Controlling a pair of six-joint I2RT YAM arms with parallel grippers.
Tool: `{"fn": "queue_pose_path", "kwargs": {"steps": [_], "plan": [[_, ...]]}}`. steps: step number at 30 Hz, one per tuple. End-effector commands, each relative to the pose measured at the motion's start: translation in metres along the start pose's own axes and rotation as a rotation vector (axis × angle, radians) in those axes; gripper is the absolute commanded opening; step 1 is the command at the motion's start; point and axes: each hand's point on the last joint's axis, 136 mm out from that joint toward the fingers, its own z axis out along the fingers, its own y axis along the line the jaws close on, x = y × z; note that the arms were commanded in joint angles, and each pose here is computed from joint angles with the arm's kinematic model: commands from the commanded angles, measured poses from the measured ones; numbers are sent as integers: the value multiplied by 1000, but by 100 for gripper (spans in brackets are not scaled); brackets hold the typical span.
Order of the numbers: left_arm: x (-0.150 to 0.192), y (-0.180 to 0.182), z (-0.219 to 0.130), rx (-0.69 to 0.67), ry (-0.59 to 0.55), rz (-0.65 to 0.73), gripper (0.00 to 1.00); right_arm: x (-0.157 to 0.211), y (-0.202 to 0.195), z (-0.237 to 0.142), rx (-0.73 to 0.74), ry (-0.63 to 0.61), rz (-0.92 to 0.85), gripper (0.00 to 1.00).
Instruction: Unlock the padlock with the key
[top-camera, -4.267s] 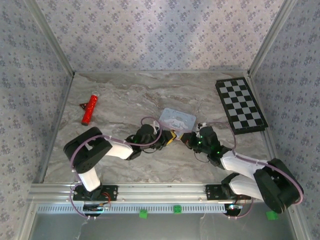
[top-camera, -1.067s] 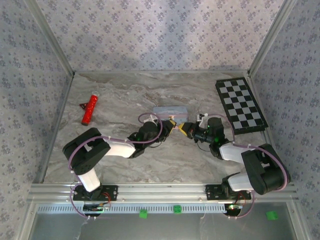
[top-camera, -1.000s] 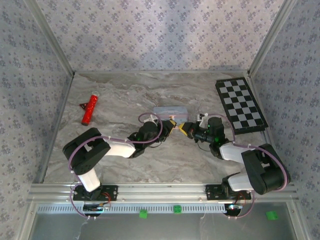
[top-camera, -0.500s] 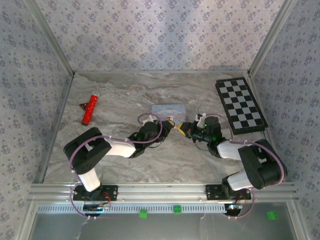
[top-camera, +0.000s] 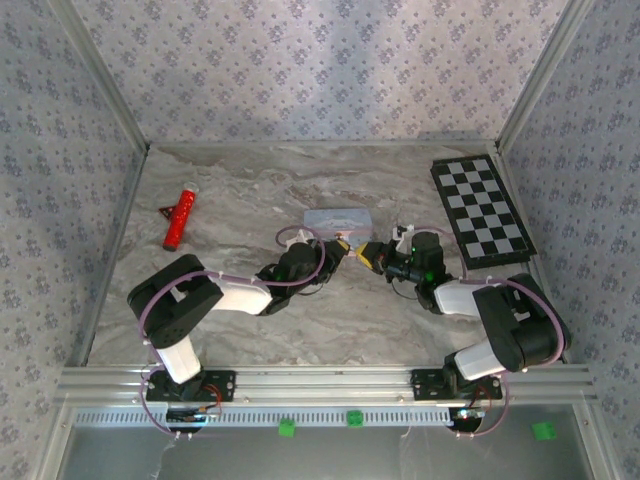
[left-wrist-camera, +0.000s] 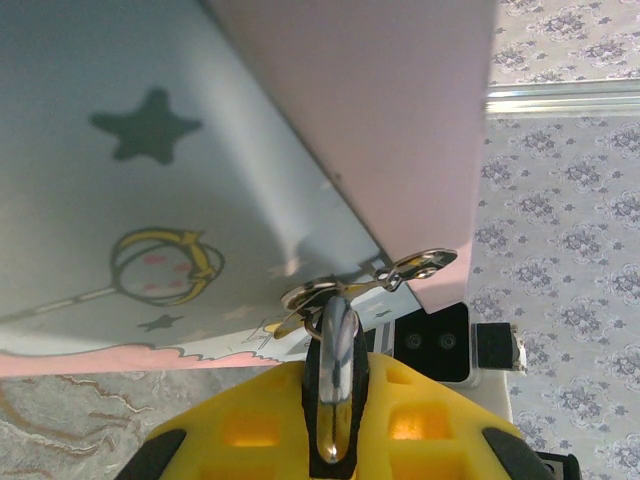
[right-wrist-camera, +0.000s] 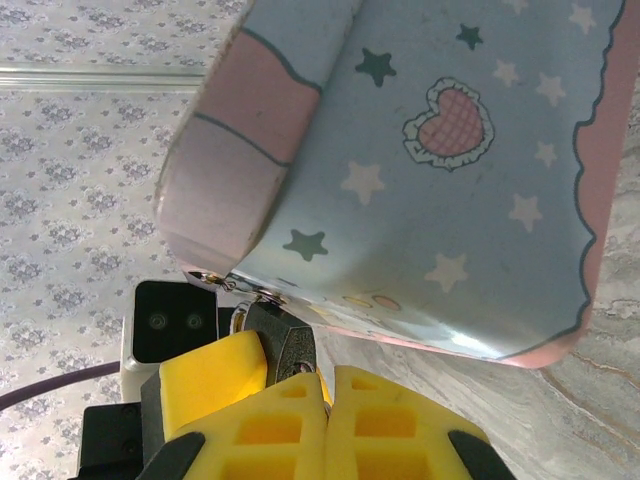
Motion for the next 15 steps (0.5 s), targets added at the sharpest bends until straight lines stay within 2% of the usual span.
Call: {"fn": "queue_pose_path", "kwargs": {"steps": [1,8,15], "plan": [[105,-60,-20,209,433,51,0,-17,40,7,-111,-72,-79,3],[101,-66,-18,231,408,41,0,-8,44,8,-120,-66,-82,10],[97,-69,-18,247,384,31,0,-3,39,6,-111,-80,-71,12]]}}
